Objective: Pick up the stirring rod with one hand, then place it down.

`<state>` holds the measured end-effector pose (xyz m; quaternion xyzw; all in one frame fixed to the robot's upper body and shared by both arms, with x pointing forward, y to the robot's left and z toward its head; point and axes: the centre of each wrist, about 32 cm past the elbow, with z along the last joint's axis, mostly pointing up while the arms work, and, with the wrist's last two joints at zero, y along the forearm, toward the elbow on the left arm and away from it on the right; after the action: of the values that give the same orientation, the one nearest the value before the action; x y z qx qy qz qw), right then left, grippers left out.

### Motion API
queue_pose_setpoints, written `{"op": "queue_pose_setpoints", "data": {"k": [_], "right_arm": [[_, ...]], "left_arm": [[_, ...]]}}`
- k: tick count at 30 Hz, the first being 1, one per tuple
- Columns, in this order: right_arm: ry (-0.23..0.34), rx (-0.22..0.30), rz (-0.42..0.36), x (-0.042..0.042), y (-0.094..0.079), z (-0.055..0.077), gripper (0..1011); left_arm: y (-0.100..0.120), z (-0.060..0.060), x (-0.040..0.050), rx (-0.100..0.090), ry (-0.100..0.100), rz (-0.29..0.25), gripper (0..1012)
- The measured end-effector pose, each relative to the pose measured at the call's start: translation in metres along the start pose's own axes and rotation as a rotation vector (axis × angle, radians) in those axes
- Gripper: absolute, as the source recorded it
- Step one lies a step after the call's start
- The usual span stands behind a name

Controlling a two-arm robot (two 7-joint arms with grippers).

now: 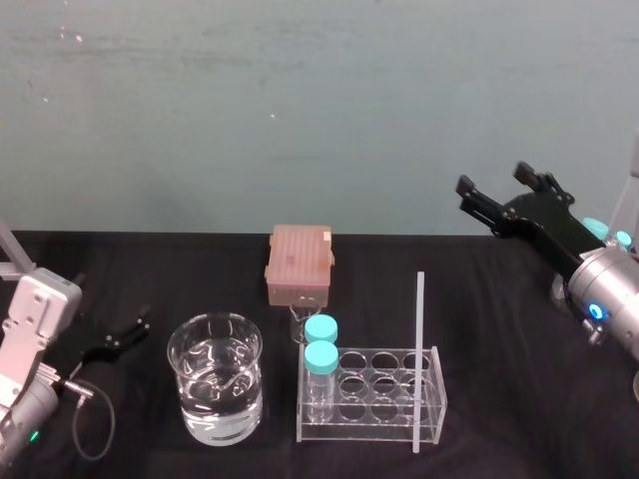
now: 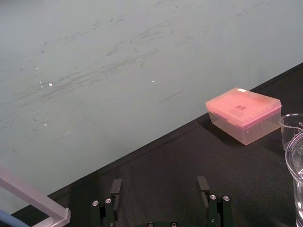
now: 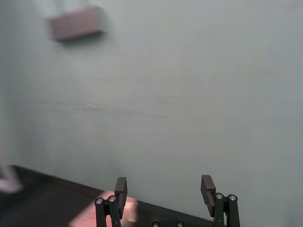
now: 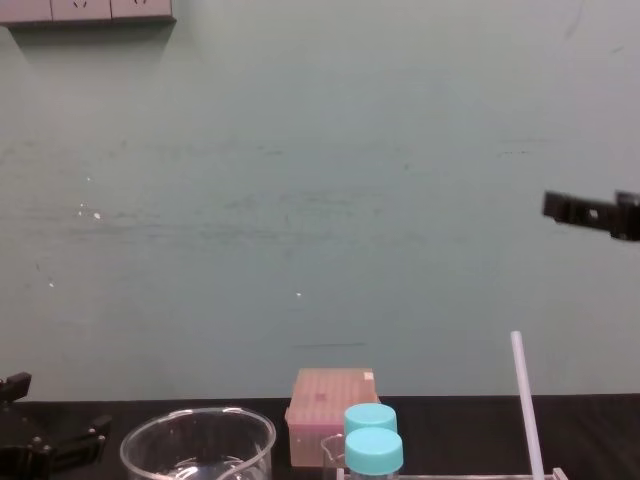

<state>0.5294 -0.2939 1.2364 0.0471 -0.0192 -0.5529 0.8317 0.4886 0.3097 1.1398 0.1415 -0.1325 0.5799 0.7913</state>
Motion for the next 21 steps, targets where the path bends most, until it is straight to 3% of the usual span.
{"op": "queue_pose_setpoints", "data": {"k": [3, 7, 14, 21], "right_arm": [[0.005, -0.045, -0.094, 0.0008, 0.007, -0.009, 1002], [0.002, -0.092, -0.161, 0.0010, 0.011, -0.020, 1002], [0.002, -0.133, -0.180, -0.0007, 0.010, -0.029, 1000], [0.003, -0.134, -0.177, -0.0007, 0.010, -0.029, 1002]], "left_arm": [[0.000, 0.000, 0.0000, 0.000, 0.000, 0.000, 1005], [0.000, 0.000, 0.0000, 0.000, 0.000, 0.000, 1005], [0.000, 0.000, 0.0000, 0.000, 0.000, 0.000, 1005], [0.000, 0.000, 0.0000, 0.000, 0.000, 0.000, 1005]]}}
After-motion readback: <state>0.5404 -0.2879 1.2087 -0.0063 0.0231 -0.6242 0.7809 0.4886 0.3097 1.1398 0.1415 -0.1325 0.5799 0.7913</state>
